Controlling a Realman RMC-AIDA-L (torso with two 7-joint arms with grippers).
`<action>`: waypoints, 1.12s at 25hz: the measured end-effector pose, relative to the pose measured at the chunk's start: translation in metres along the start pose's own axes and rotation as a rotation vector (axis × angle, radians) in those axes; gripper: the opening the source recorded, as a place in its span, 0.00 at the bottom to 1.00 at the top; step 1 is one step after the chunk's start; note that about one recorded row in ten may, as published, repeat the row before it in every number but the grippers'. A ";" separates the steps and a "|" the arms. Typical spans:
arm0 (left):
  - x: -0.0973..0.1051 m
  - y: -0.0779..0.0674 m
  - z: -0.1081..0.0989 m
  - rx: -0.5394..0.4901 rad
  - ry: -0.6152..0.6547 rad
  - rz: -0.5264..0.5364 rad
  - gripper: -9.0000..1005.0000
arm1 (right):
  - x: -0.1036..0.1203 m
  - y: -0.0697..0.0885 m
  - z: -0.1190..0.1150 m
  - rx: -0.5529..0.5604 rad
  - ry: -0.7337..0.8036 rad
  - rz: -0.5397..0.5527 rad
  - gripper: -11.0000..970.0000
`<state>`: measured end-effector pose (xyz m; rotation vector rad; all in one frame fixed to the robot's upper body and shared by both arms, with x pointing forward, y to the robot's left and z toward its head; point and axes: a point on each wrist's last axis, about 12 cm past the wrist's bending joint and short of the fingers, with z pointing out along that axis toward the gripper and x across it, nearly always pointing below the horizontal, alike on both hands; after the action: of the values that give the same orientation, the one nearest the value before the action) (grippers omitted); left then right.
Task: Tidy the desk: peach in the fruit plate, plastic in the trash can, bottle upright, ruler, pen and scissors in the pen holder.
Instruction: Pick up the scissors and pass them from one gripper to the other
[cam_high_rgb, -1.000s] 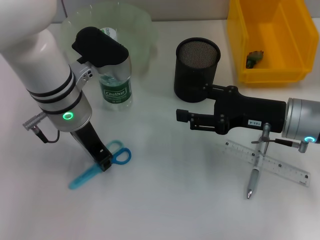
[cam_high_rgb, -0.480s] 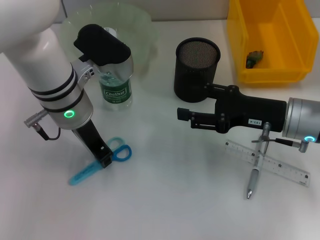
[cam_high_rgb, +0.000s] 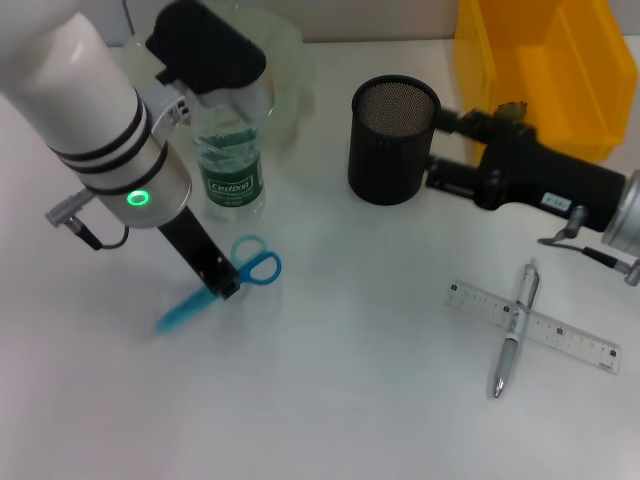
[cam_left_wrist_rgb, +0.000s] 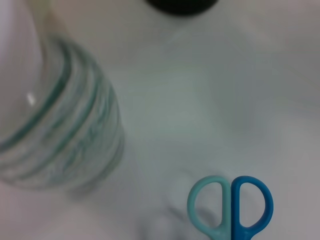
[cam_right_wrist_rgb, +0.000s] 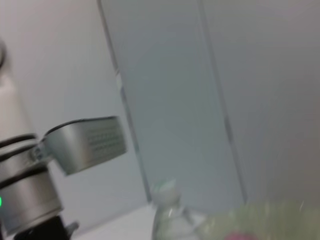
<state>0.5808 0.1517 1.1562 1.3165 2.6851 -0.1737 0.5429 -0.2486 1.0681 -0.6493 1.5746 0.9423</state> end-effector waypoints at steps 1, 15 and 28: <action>0.000 -0.001 -0.003 -0.003 -0.010 0.005 0.25 | 0.000 0.000 -0.003 0.012 -0.021 -0.001 0.78; -0.004 -0.019 -0.069 -0.076 -0.306 0.097 0.25 | 0.008 0.006 -0.027 0.083 -0.129 -0.024 0.78; 0.003 -0.027 -0.104 0.045 -0.704 0.187 0.25 | 0.027 0.020 -0.053 0.105 -0.146 0.031 0.78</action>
<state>0.5489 0.1548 1.2588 1.2127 1.9700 -0.5591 0.4926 -0.2807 1.0489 -0.4735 1.4971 0.9022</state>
